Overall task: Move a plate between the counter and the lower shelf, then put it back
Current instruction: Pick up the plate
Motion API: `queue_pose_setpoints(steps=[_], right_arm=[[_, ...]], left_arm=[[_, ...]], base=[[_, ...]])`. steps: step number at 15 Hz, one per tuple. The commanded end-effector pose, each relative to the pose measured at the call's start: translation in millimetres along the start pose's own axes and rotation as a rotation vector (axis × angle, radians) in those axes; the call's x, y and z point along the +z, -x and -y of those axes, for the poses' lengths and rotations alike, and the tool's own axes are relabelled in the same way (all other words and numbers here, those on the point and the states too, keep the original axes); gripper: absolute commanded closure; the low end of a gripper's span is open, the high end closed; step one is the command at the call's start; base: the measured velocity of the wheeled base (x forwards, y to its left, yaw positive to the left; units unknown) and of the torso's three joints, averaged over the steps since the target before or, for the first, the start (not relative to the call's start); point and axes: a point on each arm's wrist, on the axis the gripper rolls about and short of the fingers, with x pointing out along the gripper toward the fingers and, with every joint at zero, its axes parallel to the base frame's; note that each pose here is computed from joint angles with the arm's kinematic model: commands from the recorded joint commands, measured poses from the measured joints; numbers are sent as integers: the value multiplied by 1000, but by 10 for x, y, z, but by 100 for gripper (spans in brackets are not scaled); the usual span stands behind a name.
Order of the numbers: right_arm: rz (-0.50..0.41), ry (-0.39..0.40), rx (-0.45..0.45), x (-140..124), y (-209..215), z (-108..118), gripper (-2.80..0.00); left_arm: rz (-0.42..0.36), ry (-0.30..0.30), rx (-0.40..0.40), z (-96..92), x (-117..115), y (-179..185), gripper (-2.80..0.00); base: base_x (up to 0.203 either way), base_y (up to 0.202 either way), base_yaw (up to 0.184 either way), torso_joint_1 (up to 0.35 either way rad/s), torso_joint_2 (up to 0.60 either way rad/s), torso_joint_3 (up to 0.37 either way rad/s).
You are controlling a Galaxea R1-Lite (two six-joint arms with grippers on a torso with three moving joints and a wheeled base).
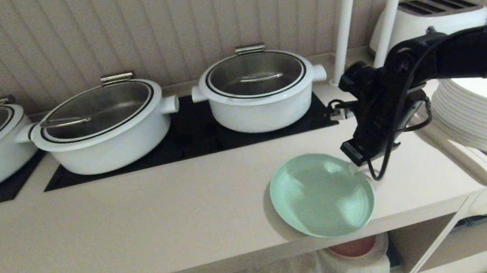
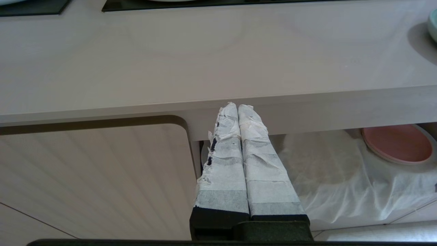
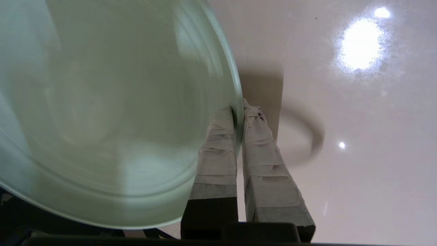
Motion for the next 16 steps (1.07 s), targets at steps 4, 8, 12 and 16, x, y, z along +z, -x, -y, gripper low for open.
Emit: queue_pose_setpoints(steps=[4, 8, 12, 16], right_arm=[[-19, -3, -42, -35, 57, -3, 0], [-2, -61, -47, -59, 158, 4, 0], [-2, -170, -47, -119, 288, -2, 0], [-8, -230, -49, -216, 412, 28, 0]], left_arm=[[0, 0, 0, 0, -1, 0, 0], [0, 0, 0, 0, -1, 0, 0], [0, 0, 0, 0, -1, 0, 0], [0, 2, 0, 0, -1, 0, 0]], base=[[0, 0, 0, 0, 0, 0], [0, 0, 0, 0, 0, 0], [0, 0, 0, 0, 0, 0], [0, 0, 0, 0, 0, 0]])
